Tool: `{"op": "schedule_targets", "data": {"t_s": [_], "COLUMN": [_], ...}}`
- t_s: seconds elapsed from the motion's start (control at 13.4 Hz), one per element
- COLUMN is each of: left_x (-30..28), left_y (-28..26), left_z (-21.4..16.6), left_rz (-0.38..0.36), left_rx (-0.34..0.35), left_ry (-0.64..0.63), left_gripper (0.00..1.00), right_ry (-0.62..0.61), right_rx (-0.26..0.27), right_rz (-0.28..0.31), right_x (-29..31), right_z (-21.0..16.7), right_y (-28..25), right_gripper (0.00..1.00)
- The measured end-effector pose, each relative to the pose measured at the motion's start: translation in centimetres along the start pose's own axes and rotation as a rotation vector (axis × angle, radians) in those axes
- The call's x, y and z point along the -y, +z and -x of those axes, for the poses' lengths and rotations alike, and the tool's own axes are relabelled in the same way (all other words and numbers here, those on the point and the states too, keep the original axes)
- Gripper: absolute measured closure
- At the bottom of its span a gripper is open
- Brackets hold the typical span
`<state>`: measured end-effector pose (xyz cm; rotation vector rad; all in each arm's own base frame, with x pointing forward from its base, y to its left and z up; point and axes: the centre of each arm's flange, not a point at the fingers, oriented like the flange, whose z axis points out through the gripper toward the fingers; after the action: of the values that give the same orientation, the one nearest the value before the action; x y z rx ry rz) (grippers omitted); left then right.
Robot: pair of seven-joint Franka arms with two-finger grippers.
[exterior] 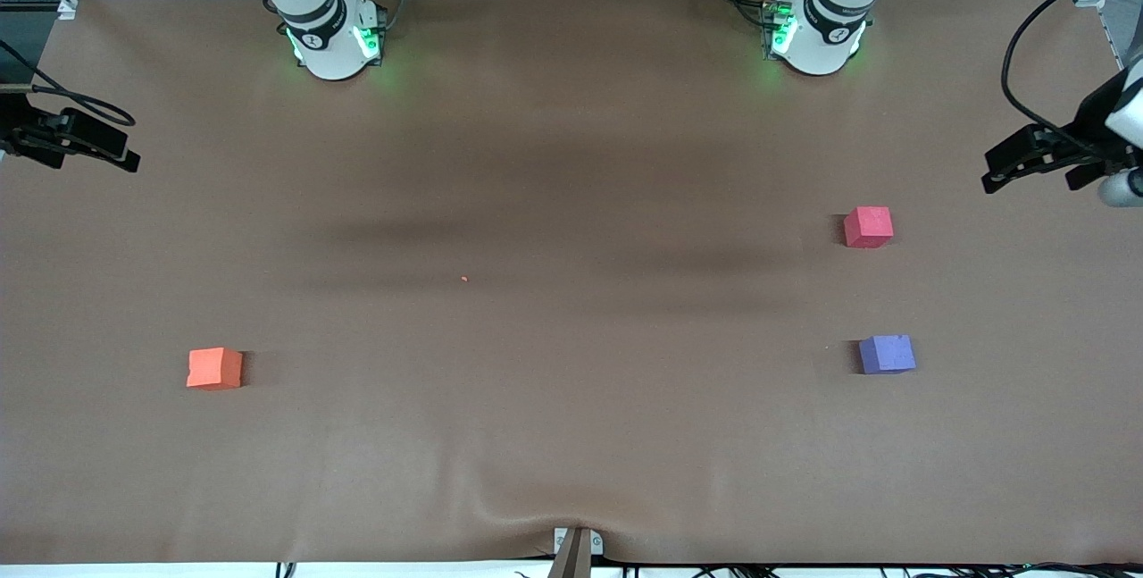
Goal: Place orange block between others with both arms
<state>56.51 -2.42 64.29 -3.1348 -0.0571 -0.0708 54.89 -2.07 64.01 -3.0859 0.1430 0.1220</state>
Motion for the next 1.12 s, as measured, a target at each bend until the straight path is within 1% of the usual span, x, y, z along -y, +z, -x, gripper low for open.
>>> {"op": "schedule_targets", "data": {"t_s": [0.3, 0.89, 1.12], "left_x": [0.54, 0.36, 0.32], "left_y": [-0.55, -0.53, -0.54], "left_z": [-0.06, -0.02, -0.03], "left_rz": [-0.023, -0.023, -0.023], "left_rx": [-0.013, -0.011, -0.012], "left_ry": [-0.005, -0.002, -0.001], "left_gripper": [0.0, 0.0, 0.0], "right_ry": [0.014, 0.013, 0.016], "right_rx": [-0.001, 0.0, 0.01], "right_rz": [0.0, 0.0, 0.002], "right_x": [-0.74, -0.69, -0.82], "right_z": [-0.03, -0.03, -0.21], "right_y": [-0.04, -0.01, 0.43], "right_gripper": [0.0, 0.0, 0.0]}}
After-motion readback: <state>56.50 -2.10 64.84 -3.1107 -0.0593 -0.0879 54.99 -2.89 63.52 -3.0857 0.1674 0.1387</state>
